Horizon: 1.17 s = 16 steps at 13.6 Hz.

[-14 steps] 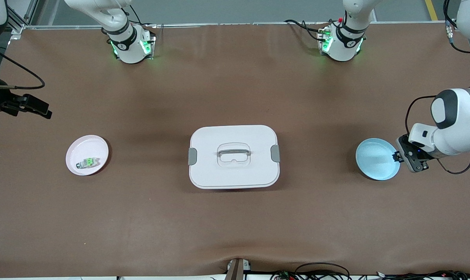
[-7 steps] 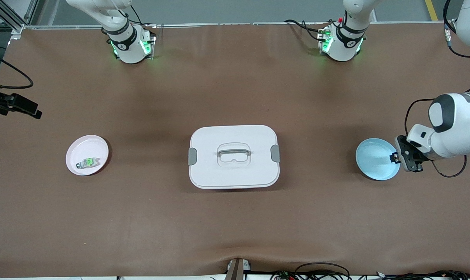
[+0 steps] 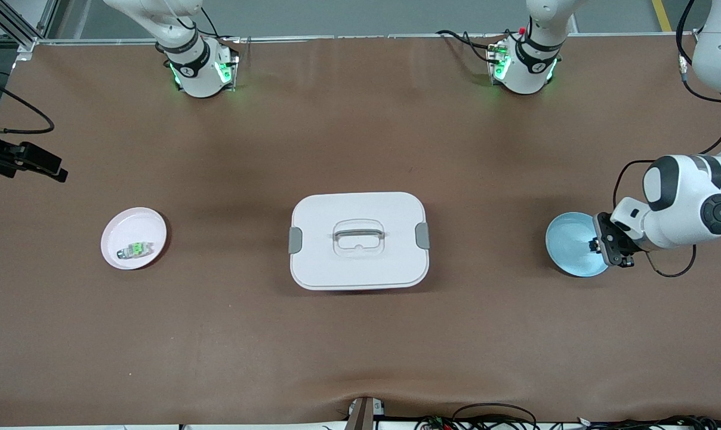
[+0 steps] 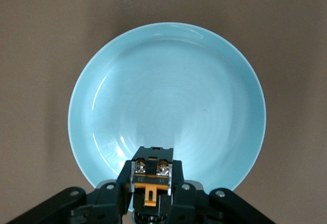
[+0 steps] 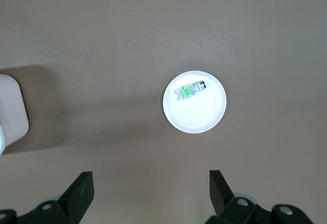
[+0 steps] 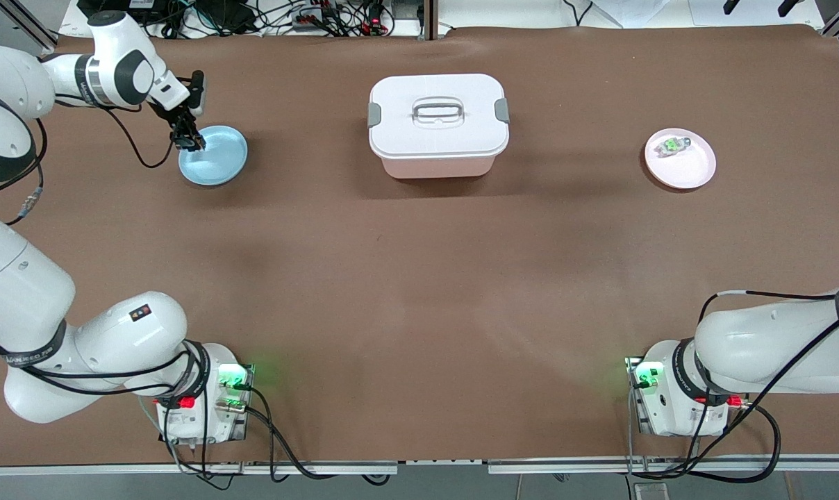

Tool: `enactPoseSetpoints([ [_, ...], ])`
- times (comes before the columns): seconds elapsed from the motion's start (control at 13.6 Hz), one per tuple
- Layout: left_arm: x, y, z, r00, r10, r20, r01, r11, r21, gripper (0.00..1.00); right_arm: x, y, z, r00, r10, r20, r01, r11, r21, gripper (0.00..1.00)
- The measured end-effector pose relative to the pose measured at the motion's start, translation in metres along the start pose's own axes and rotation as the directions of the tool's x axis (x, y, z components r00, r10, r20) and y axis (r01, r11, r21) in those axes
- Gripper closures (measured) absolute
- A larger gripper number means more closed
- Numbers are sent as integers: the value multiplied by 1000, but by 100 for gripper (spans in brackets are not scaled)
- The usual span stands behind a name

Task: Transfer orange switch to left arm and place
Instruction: 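Lower the switch onto the blue plate and open the left gripper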

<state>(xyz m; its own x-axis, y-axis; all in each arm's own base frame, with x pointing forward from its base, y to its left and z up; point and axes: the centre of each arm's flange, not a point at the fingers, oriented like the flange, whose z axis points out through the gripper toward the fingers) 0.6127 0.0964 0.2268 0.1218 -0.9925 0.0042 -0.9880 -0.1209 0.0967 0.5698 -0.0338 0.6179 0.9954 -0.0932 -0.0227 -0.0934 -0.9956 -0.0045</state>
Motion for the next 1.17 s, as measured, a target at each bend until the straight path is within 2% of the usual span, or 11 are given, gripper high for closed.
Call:
enactPoseSetpoints([
  [0.73,25,6,31,999,37,-37,-37,999,-2,67,1,9,-6,999,-35,-17,35,999,-1,0],
  [0.95,25,6,30,999,35,-38,-35,999,2,40,1,10,-6,999,-31,-18,30,1000,-6,0],
  [1.17,34,-1,7,999,-6,-42,8,999,47,8,1,7,-7,999,-35,-20,35,999,-6,0],
])
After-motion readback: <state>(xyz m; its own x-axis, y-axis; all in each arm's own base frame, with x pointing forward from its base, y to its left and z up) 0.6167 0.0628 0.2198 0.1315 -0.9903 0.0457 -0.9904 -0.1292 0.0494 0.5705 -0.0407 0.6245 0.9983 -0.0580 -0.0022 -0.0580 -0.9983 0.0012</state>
